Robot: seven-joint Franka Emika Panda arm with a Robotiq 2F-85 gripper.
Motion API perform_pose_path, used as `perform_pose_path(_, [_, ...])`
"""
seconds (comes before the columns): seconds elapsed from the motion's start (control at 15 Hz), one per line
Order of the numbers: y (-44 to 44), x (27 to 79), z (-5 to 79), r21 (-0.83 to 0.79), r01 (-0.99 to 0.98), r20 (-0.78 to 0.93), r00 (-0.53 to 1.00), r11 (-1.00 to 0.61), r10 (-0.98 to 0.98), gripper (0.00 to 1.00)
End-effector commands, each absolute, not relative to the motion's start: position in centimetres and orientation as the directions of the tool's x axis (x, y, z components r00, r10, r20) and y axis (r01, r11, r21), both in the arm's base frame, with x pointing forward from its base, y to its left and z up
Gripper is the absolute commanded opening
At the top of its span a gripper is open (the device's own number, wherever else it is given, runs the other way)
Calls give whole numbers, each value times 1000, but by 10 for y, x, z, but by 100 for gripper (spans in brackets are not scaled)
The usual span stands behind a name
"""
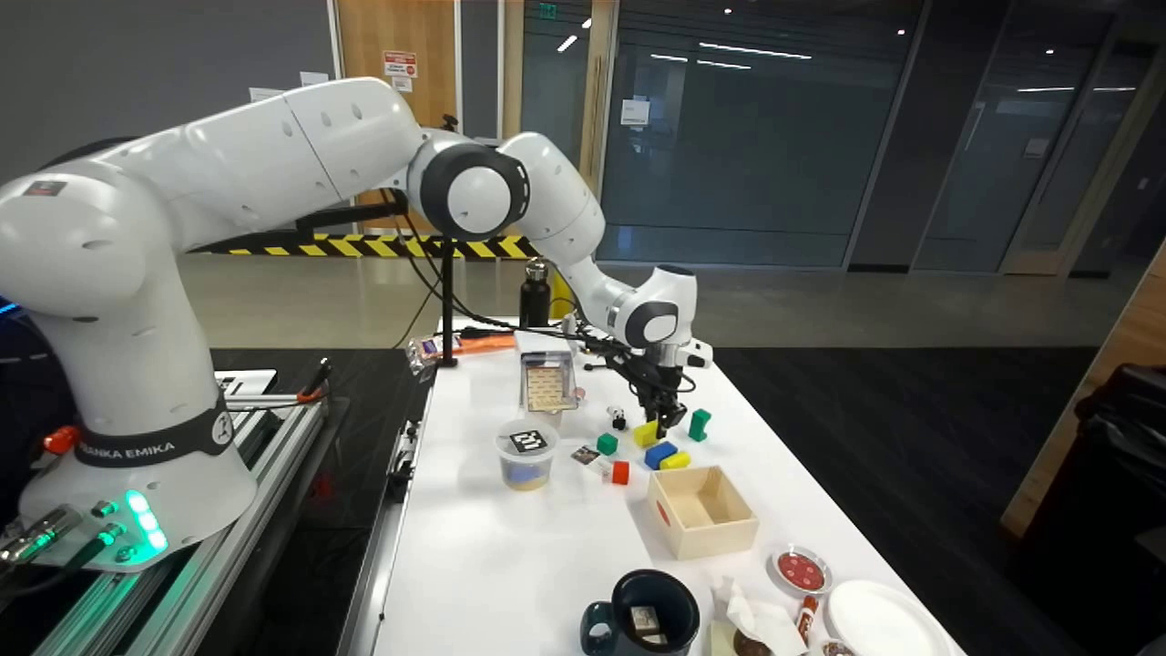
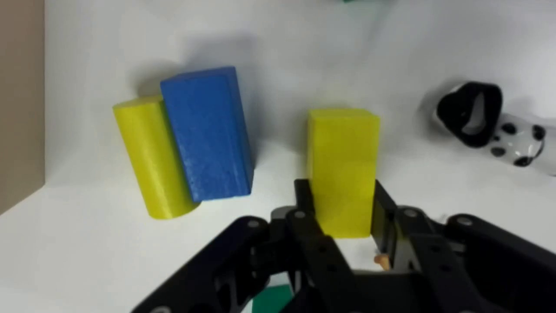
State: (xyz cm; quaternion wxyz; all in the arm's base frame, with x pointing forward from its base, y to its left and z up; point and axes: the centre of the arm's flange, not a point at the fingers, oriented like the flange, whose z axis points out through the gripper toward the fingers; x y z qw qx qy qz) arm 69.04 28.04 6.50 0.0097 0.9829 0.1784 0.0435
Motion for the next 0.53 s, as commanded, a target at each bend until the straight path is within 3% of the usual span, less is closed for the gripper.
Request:
perform_pose_path(0.0, [266, 692, 81, 2, 386, 196, 904, -922, 379, 9])
perform_pose_path(0.47, [206, 706, 77, -32, 311, 291, 912, -950, 289, 9])
